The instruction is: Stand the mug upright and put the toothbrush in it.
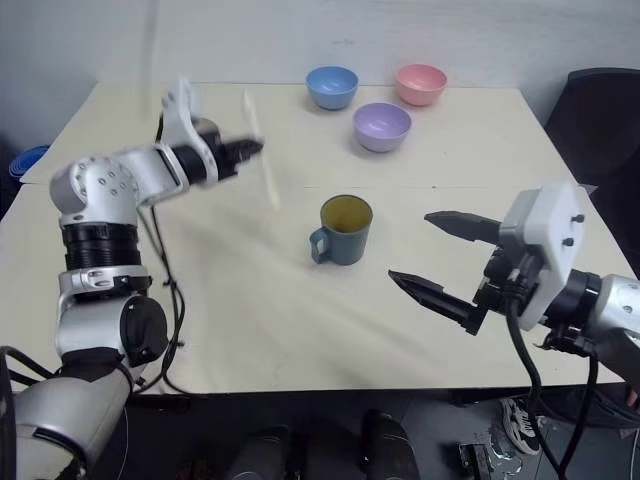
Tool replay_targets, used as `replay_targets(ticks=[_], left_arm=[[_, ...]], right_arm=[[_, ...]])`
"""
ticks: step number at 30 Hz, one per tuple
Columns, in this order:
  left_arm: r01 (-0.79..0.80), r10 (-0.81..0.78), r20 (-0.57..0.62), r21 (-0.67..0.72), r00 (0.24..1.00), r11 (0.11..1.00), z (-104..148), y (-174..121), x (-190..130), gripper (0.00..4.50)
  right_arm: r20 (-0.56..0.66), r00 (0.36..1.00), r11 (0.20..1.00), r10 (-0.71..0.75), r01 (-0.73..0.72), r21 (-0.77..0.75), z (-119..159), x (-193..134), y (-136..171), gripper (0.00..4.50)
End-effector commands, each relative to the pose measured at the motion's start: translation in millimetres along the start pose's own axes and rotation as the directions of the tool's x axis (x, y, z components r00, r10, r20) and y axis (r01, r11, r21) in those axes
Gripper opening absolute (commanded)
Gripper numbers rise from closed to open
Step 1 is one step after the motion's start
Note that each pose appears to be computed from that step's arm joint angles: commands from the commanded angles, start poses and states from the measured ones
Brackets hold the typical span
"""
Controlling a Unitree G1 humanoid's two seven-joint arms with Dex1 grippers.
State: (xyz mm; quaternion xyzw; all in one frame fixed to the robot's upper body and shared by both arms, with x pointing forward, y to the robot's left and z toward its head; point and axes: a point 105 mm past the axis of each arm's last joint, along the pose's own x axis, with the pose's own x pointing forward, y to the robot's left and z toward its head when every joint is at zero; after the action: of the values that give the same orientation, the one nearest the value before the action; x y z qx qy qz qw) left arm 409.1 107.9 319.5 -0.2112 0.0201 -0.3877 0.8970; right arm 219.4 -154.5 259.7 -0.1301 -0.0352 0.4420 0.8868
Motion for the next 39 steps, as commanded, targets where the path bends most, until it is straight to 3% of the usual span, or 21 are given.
replay_targets(ticks=[1,6,9,14,21,26,30,34,39], left_arm=[[0.314,-0.332,0.094,0.165,0.939,0.935,29.7,-58.5,-0.2,0.20],[0.495,-0.498,-0.061,0.267,0.865,0.827,-9.1,-85.2,14.0,0.20],[0.514,-0.476,-0.203,0.440,0.856,0.737,-44.2,-82.8,20.3,0.20],[0.453,-0.428,-0.185,0.559,0.885,0.695,-57.4,-69.1,30.4,0.20],[0.326,-0.356,-0.065,0.577,0.932,0.749,-49.3,-51.6,43.5,0.20],[0.368,-0.362,-0.124,0.543,0.924,0.755,-67.2,-45.2,39.4,0.20],[0.406,-0.388,-0.141,0.485,0.911,0.775,-71.9,-44.0,29.5,1.52],[0.439,-0.409,-0.169,0.450,0.897,0.777,-69.2,-44.0,8.5,2.55],[0.510,-0.406,-0.309,0.489,0.860,0.707,-50.5,-39.1,-49.3,3.99]], right_arm=[[0.005,0.999,0.999,-0.039,0.039,-0.015,4.8,-4.2,-1.7,4.48],[-0.003,0.997,0.997,-0.072,0.072,-0.011,0.2,-3.1,-1.1,4.48],[0.002,0.994,0.994,-0.112,0.112,-0.014,-0.1,-5.7,-2.5,4.48],[0.016,0.991,0.991,-0.136,0.136,-0.005,-0.1,-7.3,-0.3,4.48],[0.015,0.990,0.990,-0.143,0.143,0.000,-2.3,-6.8,0.7,4.48],[0.016,0.989,0.989,-0.146,0.146,-0.004,-2.9,-5.5,-4.2,4.48],[0.005,0.991,0.991,-0.135,0.135,-0.014,-4.7,-3.8,-6.3,4.50],[-0.001,0.992,0.992,-0.123,0.123,-0.015,-6.9,-1.2,-10.3,4.50],[-0.039,0.996,0.997,-0.081,0.081,-0.016,-14.6,-0.4,-16.7,4.50]])
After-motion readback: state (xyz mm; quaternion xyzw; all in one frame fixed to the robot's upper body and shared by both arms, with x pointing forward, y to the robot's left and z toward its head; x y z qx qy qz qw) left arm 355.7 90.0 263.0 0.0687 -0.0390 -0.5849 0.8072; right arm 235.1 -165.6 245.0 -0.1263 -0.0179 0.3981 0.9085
